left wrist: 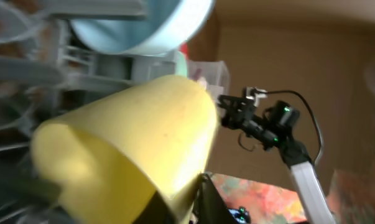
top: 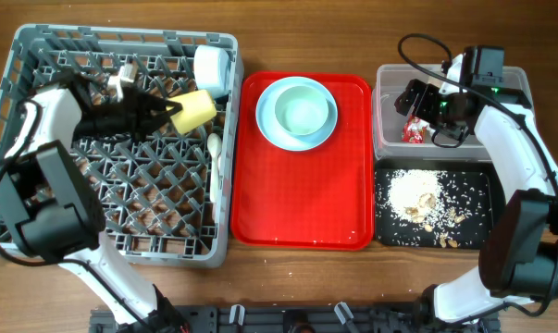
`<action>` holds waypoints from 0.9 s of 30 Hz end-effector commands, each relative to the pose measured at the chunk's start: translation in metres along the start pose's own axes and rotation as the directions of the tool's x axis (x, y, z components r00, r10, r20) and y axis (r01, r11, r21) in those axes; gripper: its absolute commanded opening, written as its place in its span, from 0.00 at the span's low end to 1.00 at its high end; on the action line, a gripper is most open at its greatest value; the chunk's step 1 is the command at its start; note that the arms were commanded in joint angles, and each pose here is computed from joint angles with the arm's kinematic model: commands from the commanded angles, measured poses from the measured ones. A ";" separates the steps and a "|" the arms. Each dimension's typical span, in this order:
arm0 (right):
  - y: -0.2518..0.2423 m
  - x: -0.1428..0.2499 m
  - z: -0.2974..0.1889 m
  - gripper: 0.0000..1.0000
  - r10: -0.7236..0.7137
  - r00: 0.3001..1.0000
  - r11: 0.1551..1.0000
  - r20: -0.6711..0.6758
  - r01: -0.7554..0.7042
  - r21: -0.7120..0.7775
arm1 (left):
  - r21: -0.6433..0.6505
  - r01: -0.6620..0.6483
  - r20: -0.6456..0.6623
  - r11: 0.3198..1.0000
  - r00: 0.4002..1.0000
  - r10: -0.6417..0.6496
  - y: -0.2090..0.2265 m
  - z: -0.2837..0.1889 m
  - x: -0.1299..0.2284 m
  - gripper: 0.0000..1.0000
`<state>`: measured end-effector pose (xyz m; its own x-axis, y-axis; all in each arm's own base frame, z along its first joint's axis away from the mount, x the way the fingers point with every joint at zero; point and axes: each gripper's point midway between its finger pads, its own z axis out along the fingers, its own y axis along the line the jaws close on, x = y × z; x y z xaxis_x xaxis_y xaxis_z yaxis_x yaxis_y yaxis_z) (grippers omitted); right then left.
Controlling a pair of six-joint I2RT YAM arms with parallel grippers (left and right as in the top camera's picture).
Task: Sort waste into correct bins and load items into the dishwasher rack
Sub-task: 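Carry the yellow cup into the rack and release it, then reach the left gripper to the light-green bowl on the plate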
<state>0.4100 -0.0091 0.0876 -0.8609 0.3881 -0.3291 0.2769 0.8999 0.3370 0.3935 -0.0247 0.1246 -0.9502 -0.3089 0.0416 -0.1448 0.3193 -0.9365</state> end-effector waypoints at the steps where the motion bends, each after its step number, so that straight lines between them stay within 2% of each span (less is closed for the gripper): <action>1: 0.000 0.000 0.001 1.00 0.006 1.000 1.000 -0.004 -0.006 -0.007 | -0.248 0.087 -0.004 0.965 0.996 -0.090 0.060 -0.017 0.010 1.00; 5: 0.000 0.000 0.001 1.00 0.005 1.000 1.000 -0.003 -0.005 -0.007 | -0.249 0.094 0.035 0.964 0.995 -0.088 0.055 -0.032 0.008 1.00; 9: 0.000 0.000 0.001 1.00 0.005 1.000 1.000 -0.004 -0.005 -0.007 | -0.305 0.063 0.132 0.950 0.991 -0.023 0.016 -0.060 0.003 1.00; 13: 0.000 0.000 0.001 0.99 0.006 1.000 1.000 -0.004 -0.006 -0.007 | -0.435 0.101 0.324 0.895 0.945 0.051 -0.046 -0.096 0.018 1.00; 14: 0.000 0.000 0.001 1.00 0.006 1.000 1.000 -0.003 -0.006 -0.007 | -0.475 0.061 0.370 0.878 0.919 0.136 -0.075 -0.103 0.028 1.00; 17: 0.000 0.000 0.001 1.00 0.006 1.000 1.000 -0.004 -0.006 -0.007 | -0.447 -0.001 0.427 0.894 0.878 0.215 -0.118 -0.099 0.035 1.00; 18: 0.000 0.000 0.001 1.00 0.006 1.000 1.000 -0.004 -0.006 -0.007 | -0.406 0.015 0.438 0.914 0.881 0.180 -0.133 -0.085 0.040 1.00; 19: 0.000 0.000 0.001 1.00 0.006 1.000 1.000 -0.004 -0.006 -0.007 | -0.407 -0.018 0.407 0.913 0.892 0.198 -0.139 -0.071 0.042 1.00; 20: 0.000 0.000 0.001 1.00 0.005 1.000 1.000 -0.004 -0.005 -0.007 | -0.434 -0.087 0.346 0.897 0.903 0.255 -0.140 -0.049 0.044 0.50; 21: 0.000 0.000 0.001 1.00 0.006 1.000 1.000 -0.004 -0.006 -0.007 | -0.472 -0.084 0.327 0.878 0.908 0.263 -0.133 -0.036 0.042 0.12; 22: 0.000 0.000 0.001 1.00 0.006 1.000 1.000 -0.003 -0.006 -0.007 | -0.527 -0.073 0.308 0.847 0.912 0.270 -0.122 -0.018 0.040 0.04; 23: 0.000 0.000 0.001 1.00 0.006 1.000 1.000 -0.004 -0.006 -0.007 | -0.642 -0.054 0.278 0.765 0.913 0.298 -0.098 0.008 0.031 0.04; 26: 0.000 0.000 0.001 1.00 0.006 1.000 1.000 -0.003 -0.006 -0.007 | -0.755 -0.068 0.231 0.652 0.904 0.361 -0.067 0.044 0.011 0.04; 27: 0.000 0.000 0.001 1.00 0.006 1.000 1.000 -0.003 -0.006 -0.007 | -0.783 -0.031 0.248 0.621 0.901 0.357 -0.055 0.049 0.003 0.04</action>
<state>0.4102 -0.0091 0.0876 -0.8606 0.3881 -0.3298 0.2766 0.8999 0.3372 0.3929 -0.1066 0.2006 -0.8731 -0.3437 -0.3457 -0.1446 0.8599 -0.4896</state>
